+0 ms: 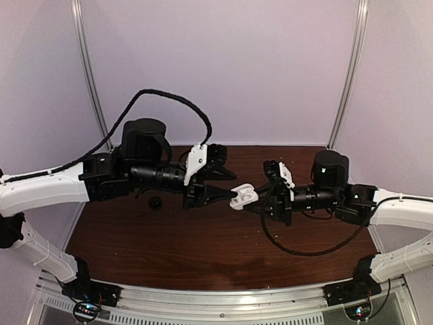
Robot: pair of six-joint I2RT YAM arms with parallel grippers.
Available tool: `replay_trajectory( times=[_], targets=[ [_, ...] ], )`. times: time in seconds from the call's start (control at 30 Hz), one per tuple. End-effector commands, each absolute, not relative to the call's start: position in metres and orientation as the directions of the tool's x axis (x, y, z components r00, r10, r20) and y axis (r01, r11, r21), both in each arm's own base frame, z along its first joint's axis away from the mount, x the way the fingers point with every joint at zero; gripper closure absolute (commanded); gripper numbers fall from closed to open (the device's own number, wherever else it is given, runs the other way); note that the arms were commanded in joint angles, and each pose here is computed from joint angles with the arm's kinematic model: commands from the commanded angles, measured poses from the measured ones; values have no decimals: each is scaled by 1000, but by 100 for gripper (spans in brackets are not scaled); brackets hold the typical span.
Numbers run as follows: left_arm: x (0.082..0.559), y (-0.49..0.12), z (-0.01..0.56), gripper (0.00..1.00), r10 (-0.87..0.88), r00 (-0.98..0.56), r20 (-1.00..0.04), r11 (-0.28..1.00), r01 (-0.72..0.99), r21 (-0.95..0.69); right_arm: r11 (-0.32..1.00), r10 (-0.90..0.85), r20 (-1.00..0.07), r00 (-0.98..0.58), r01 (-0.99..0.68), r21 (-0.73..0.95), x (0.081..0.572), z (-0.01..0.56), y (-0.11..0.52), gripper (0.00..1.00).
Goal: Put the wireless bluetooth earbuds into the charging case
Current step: Close the charging case with the earbuds inside.
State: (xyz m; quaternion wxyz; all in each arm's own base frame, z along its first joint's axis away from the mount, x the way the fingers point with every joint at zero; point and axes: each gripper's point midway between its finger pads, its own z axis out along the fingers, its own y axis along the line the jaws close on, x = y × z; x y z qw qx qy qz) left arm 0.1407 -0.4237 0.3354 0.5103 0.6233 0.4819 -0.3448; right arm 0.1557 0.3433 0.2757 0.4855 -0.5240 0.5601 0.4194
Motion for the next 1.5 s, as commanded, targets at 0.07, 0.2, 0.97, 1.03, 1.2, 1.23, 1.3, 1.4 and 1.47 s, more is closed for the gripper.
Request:
replay_trajectory(
  times=[0.07, 0.2, 0.97, 1.03, 1.2, 1.23, 1.3, 1.4, 1.47],
  targets=[
    [150, -417, 342, 56, 229, 308, -924, 67, 941, 330, 85, -127, -991, 40, -995, -51, 149, 289, 341, 100],
    [149, -416, 326, 43, 254, 292, -922, 56, 947, 316, 87, -117, -992, 42, -995, -52, 149, 292, 340, 100],
    [159, -445, 339, 47, 188, 243, -952, 67, 963, 260, 55, -123, -992, 39, -997, -46, 144, 290, 342, 100],
    [161, -447, 338, 48, 190, 240, -952, 71, 964, 257, 55, -123, -992, 40, -997, -47, 144, 291, 342, 100],
    [163, -450, 334, 53, 197, 232, -952, 71, 966, 250, 53, -123, -992, 41, -997, -48, 143, 291, 342, 100],
    [163, -451, 333, 55, 198, 232, -952, 71, 966, 250, 53, -124, -991, 42, -997, -49, 143, 290, 342, 100],
    [163, -451, 332, 57, 200, 232, -952, 69, 966, 250, 54, -124, -991, 42, -997, -49, 143, 290, 342, 100],
    [163, -451, 329, 60, 205, 234, -950, 65, 966, 252, 53, -125, -991, 45, -997, -52, 143, 291, 342, 100],
    [163, -451, 327, 62, 213, 233, -949, 61, 966, 251, 54, -124, -991, 46, -997, -53, 144, 291, 342, 100]
  ],
)
